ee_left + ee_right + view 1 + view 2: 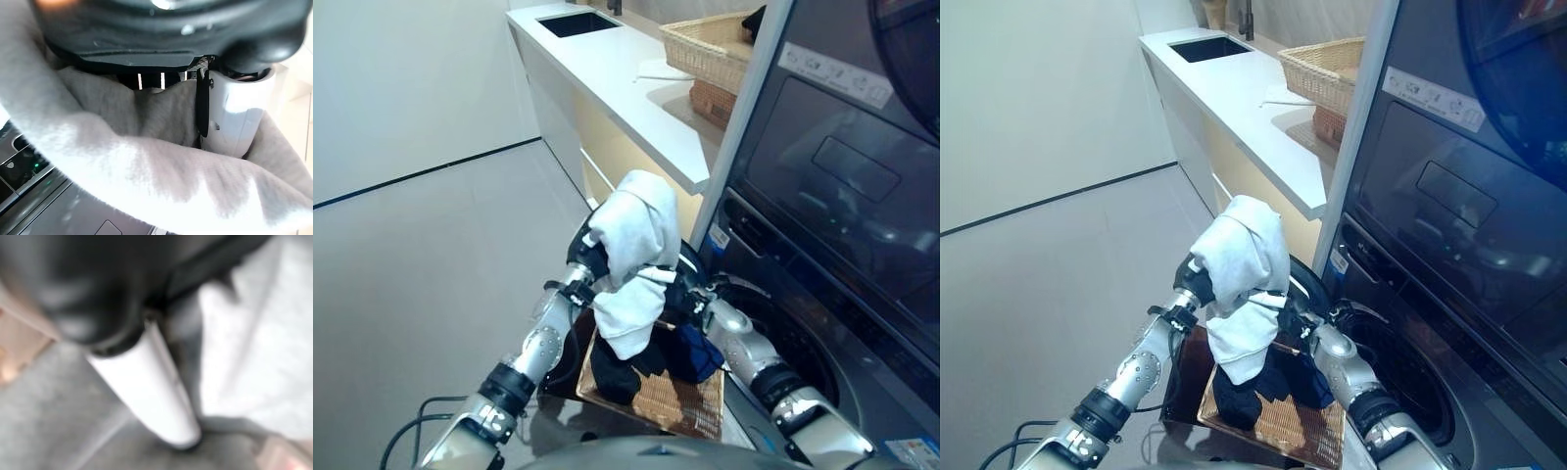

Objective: Pick up the clothes and place them into the washing machine

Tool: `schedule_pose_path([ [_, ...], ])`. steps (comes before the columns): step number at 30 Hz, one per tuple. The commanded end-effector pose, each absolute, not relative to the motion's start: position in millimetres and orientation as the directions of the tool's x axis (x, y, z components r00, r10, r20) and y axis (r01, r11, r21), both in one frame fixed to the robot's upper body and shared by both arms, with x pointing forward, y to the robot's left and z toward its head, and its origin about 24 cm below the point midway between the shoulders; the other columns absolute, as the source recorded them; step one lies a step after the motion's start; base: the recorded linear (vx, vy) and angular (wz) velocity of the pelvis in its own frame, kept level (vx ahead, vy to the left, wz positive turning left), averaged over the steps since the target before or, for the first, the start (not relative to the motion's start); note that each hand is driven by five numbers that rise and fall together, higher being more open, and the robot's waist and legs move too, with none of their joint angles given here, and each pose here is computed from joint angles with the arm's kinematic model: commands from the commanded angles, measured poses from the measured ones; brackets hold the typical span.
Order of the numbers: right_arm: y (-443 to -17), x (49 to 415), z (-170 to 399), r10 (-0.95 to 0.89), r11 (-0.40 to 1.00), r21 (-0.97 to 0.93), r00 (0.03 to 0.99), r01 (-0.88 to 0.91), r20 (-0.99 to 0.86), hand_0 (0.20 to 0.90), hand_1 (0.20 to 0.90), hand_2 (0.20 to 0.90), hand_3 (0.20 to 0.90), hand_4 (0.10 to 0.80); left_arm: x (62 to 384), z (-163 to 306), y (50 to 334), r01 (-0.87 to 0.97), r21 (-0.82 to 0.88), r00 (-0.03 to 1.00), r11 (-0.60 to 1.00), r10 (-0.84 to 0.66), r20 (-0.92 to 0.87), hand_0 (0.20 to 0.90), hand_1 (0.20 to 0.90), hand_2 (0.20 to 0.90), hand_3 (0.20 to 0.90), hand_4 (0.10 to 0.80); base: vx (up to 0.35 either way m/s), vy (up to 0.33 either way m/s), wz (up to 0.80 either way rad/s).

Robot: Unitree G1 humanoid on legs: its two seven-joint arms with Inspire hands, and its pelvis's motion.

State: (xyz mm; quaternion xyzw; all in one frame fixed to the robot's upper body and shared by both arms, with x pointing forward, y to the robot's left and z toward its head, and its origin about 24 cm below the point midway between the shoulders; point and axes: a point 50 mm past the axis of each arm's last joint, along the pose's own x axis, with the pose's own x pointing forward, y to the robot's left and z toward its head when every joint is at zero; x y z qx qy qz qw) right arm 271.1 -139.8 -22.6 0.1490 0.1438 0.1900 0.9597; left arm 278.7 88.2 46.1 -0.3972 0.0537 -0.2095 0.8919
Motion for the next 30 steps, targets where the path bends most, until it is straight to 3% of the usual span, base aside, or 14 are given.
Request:
schedule_pose_path([
  [1, -163.4, 298.3, 28.4, 0.171, 0.863, 0.465, 0.981, -0.195, 0.095, 0.2, 0.2, 0.2, 0.2, 0.3, 300.1, 83.9, 98.6, 0.413, -0.711, 0.909, 0.57, -0.306, 0.283, 0.823, 0.823, 0.823, 0.823, 0.745, 0.01, 0.005, -0.05],
  [2, -163.4, 298.2, 28.4, 0.171, 0.863, 0.465, 0.981, -0.195, 0.095, 0.2, 0.2, 0.2, 0.2, 0.3, 300.1, 83.9, 98.6, 0.413, -0.711, 0.909, 0.57, -0.306, 0.283, 0.9, 0.9, 0.9, 0.9, 0.8, 0.011, 0.004, -0.06],
  [19, -200.3, 283.2, 30.3, -0.015, 0.903, 0.429, 0.993, -0.036, 0.115, 0.2, 0.2, 0.2, 0.2, 0.3, 308.9, 76.0, 155.7, 0.181, -0.677, 0.974, 0.714, -0.035, 0.223, 0.9, 0.9, 0.9, 0.9, 0.8, 0.001, 0.004, -0.03],
  [24, -210.7, 277.1, 36.5, -0.047, 0.942, 0.336, 0.989, -0.002, 0.137, 0.2, 0.2, 0.2, 0.2, 0.3, 308.4, 70.5, 173.1, 0.106, -0.656, 0.98, 0.747, 0.035, 0.198, 0.9, 0.9, 0.9, 0.9, 0.8, 0.0, 0.006, -0.05],
  [30, -212.7, 272.4, 38.5, -0.078, 0.916, 0.401, 0.983, 0.004, 0.169, 0.2, 0.2, 0.2, 0.2, 0.3, 307.8, 65.6, 185.4, 0.044, -0.651, 0.98, 0.757, 0.093, 0.175, 0.9, 0.9, 0.9, 0.9, 0.8, 0.003, 0.004, -0.04],
])
